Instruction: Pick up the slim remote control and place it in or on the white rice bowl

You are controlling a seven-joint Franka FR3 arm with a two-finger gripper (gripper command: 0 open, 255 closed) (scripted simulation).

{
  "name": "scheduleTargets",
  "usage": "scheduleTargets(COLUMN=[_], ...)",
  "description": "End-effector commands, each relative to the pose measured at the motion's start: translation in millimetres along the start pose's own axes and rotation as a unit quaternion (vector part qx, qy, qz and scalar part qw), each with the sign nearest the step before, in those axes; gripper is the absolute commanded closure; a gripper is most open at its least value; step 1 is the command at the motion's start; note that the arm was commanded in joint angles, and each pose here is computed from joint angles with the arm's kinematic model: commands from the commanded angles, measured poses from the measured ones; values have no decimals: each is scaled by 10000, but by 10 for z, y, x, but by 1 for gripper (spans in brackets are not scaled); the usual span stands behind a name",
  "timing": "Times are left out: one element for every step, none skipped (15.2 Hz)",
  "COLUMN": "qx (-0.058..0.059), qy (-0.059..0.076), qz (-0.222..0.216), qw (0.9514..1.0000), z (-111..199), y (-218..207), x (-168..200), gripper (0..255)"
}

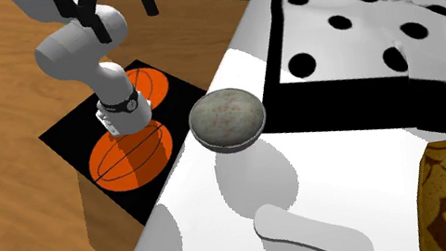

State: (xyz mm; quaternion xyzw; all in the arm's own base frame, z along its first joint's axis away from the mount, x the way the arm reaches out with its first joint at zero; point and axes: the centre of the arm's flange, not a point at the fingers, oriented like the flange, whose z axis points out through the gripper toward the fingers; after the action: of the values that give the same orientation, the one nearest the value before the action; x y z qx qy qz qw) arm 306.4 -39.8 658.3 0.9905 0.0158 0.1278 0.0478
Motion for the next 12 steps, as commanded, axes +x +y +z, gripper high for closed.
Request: scheduleTargets(qx=[0, 16, 32, 48, 63, 79, 95, 111, 127, 143, 158, 174], qy=[0, -36, -72, -108, -144, -180, -216, -252, -288, -324, -360, -396], qz=[0, -36, -71, -107, -142, -178, -213, -249, -284, -320, -355, -391], qw=[10000, 10000, 9999, 9999, 9998, 9996, 9995, 9993, 9991, 9989, 9986, 9983], z=[0, 98, 196, 296, 396, 497, 599, 701, 804, 908, 1012, 1117], y=[0, 19, 37, 54, 69, 84, 98, 111, 123, 133, 143, 152], x=[0, 99, 197, 294, 391, 488, 583, 678, 773, 867, 960, 1052], gripper=[0, 0, 0, 0, 0, 0, 0, 0, 0, 0, 0, 0])
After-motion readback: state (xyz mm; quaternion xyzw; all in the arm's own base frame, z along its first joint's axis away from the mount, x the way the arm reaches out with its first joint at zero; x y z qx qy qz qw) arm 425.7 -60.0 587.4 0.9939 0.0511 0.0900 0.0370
